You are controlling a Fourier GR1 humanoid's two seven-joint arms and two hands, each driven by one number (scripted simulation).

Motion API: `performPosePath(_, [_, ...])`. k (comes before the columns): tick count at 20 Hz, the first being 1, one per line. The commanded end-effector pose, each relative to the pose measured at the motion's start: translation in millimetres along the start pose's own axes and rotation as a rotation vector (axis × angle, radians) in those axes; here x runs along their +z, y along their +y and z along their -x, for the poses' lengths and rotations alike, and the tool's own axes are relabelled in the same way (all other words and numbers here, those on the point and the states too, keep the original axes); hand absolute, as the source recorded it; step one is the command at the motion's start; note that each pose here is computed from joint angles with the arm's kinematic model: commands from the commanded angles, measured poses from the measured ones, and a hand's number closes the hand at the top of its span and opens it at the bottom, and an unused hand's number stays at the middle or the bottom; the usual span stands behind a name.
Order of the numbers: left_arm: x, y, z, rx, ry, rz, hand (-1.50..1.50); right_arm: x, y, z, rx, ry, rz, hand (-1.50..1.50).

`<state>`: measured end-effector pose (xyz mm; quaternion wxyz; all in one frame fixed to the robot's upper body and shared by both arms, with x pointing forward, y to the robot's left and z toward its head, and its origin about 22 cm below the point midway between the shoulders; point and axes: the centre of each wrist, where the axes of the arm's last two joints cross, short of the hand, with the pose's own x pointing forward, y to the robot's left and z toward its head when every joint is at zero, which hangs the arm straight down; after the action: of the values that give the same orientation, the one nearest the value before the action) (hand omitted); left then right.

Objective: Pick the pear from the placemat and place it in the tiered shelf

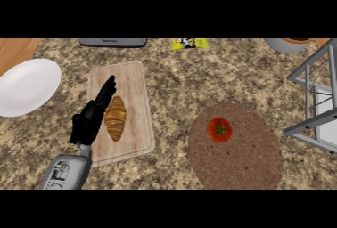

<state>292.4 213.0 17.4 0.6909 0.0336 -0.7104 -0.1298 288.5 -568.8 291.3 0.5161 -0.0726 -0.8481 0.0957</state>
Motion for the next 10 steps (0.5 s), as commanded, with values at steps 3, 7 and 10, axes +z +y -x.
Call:
performPosePath(3, [-8,-3,-3,-0.011,-0.010,0.013,0.00,16,-25,-15,-0.190,-0.014,0.056,-1.50])
performPosePath(7, [1,-3,-5,0.009,-0.016,0.023,0.00,35,-48,-47,-0.146,0.090,0.142,-1.50])
performPosePath(10, [-1,-13,-8,0.006,-0.022,0.031,0.00,45,-52,-45,-0.083,0.210,0.084,-1.50])
